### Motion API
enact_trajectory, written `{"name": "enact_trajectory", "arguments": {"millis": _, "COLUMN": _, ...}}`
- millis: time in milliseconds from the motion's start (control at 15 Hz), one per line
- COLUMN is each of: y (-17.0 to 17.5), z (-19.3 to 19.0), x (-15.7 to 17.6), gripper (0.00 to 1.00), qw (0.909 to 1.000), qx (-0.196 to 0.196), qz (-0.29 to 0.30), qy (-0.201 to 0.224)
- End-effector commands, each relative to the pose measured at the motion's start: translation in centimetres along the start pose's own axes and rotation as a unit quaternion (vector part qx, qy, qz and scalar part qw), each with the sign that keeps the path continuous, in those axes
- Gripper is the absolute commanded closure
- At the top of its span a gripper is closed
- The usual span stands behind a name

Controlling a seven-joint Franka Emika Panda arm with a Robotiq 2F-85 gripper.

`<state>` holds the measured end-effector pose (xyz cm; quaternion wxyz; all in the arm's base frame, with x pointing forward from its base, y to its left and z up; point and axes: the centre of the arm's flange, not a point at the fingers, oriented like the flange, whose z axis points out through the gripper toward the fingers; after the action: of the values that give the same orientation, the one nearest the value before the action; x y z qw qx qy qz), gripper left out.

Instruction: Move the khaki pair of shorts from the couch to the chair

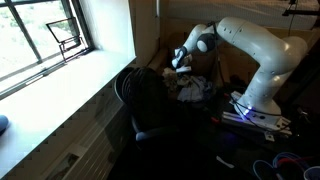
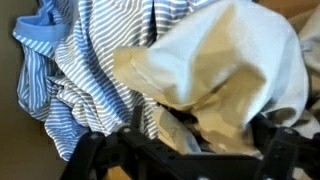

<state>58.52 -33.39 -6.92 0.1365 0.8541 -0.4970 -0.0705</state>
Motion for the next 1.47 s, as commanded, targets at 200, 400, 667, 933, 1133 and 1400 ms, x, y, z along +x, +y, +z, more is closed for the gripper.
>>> {"name": "enact_trajectory", "arguments": {"millis": 200, "y": -1.1, "z": 0.6, "x": 0.3, "gripper": 0.47, "qw": 0.9998, "qx": -0.005, "qz": 0.018, "qy": -0.002}}
{"name": "enact_trajectory", "arguments": {"millis": 400, "y": -1.7, "z": 0.7, "x": 0.7, "gripper": 0.69, "qw": 0.9994, "qx": -0.005, "qz": 0.034, "qy": -0.007}}
{"name": "enact_trajectory", "arguments": {"millis": 667, "y": -2.9, "z": 0.5, "x": 1.0, "gripper": 0.96, "qw": 0.9987, "qx": -0.007, "qz": 0.049, "qy": -0.007}}
{"name": "enact_trajectory", "arguments": {"millis": 933, "y": -3.8, "z": -3.9, "x": 2.2, "gripper": 1.00, "qw": 0.9970, "qx": 0.028, "qz": 0.068, "qy": -0.024}}
{"name": "enact_trajectory", "arguments": {"millis": 1133, "y": -2.5, "z": -12.1, "x": 2.3, "gripper": 0.99, "qw": 0.9912, "qx": 0.106, "qz": 0.069, "qy": 0.039}}
{"name": "enact_trajectory", "arguments": {"millis": 1400, "y": -1.3, "z": -22.1, "x": 2.9, "gripper": 0.99, "qw": 0.9678, "qx": 0.180, "qz": 0.061, "qy": 0.165}}
